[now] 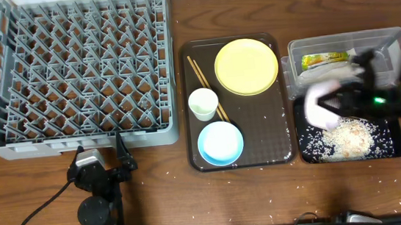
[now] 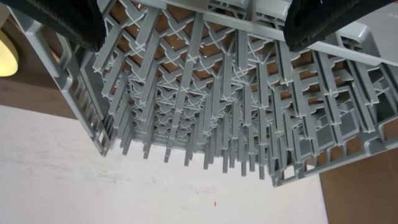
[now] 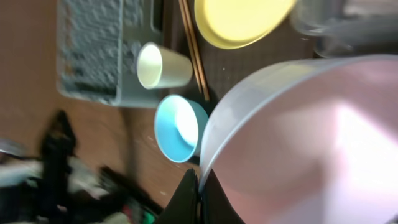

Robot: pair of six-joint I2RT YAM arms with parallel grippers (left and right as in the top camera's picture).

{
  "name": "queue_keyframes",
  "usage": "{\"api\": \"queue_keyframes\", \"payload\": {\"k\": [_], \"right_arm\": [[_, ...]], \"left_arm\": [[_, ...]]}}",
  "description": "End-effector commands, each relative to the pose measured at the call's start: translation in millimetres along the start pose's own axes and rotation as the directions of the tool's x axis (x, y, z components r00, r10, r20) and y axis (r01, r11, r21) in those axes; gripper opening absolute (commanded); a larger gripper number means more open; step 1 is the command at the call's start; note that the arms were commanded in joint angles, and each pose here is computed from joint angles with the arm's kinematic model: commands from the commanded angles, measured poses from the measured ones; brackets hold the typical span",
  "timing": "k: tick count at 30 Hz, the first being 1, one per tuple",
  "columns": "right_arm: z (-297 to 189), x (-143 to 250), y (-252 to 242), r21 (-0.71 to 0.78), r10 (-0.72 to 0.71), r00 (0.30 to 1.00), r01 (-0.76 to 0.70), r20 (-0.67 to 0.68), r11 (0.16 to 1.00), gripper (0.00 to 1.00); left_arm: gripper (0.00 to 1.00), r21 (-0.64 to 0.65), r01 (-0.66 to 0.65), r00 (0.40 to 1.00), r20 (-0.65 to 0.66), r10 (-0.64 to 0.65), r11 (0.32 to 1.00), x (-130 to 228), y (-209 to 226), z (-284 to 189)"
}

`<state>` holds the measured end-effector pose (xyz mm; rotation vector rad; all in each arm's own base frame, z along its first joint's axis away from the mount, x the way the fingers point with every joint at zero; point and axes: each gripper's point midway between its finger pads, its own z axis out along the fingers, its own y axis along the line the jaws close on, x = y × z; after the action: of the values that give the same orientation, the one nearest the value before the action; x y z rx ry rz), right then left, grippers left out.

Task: Sort waste into correct bins and load items into the dishwasher
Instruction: 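Carry the emptied pink bowl back and set it on the brown tray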

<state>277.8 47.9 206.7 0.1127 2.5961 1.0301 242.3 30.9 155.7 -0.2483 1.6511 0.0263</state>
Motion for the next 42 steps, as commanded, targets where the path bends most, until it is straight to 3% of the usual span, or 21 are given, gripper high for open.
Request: {"api": "queue_keyframes", "payload": {"k": [1, 8, 12, 17, 26, 27, 28, 30, 32, 42], "right_arm": [[31.2, 5.2, 13.7, 0.199, -0.051, 0.996, 0.064, -0.07, 0.978, 0.01], [93.3, 28.3, 42.9, 0.355, -0.183, 0.967, 0.237, -0.178, 0.904, 0.01], [124.5, 44.8, 48.7, 0.365, -0.23, 0.937, 0.317, -0.262, 0.875, 0.01], [160.6, 55.7, 25.3, 0.492, -0.177, 0.932, 0.32, -0.315, 0.809, 0.01], [187.7, 71.3, -3.8, 0.543, -0.08, 0.916, 0.301, -0.393, 0.783, 0.01], [189.5, 72.5, -6.0, 0.546, -0.075, 0.914, 0.302, -0.399, 0.781, 0.03], [191.4, 73.8, -8.4, 0.55, -0.068, 0.912, 0.303, -0.405, 0.779, 0.17], [192.2, 73.9, -7.9, 0.546, -0.068, 0.911, 0.302, -0.406, 0.781, 0.3], [192.7, 71.5, -5.2, 0.541, -0.073, 0.914, 0.3, -0.4, 0.786, 0.36], [176.7, 15.6, 59.2, 0.476, -0.188, 0.935, 0.319, -0.302, 0.82, 0.49]], "left_arm": [[0.92, -0.017, -0.009, 0.999, -0.049, 0.008, 1.0, 17.4, 4.5, 1.2], [0.92, -0.017, -0.009, 0.999, -0.049, 0.008, 1.0, 17.4, 4.5, 1.2], [0.92, -0.017, -0.009, 0.999, -0.049, 0.008, 1.0, 17.4, 4.5, 1.2], [0.92, -0.017, -0.009, 0.999, -0.049, 0.008, 1.0, 17.4, 4.5, 1.2], [0.92, -0.017, -0.009, 0.999, -0.049, 0.008, 1.0, 17.4, 4.5, 1.2], [0.92, -0.017, -0.009, 0.999, -0.049, 0.008, 1.0, 17.4, 4.5, 1.2], [0.92, -0.017, -0.009, 0.999, -0.049, 0.008, 1.0, 17.4, 4.5, 1.2], [0.92, -0.017, -0.009, 0.999, -0.049, 0.008, 1.0, 17.4, 4.5, 1.2], [0.92, -0.017, -0.009, 0.999, -0.049, 0.008, 1.0, 17.4, 4.5, 1.2], [0.92, -0.017, -0.009, 0.999, -0.049, 0.008, 1.0, 17.4, 4.5, 1.2]]}}
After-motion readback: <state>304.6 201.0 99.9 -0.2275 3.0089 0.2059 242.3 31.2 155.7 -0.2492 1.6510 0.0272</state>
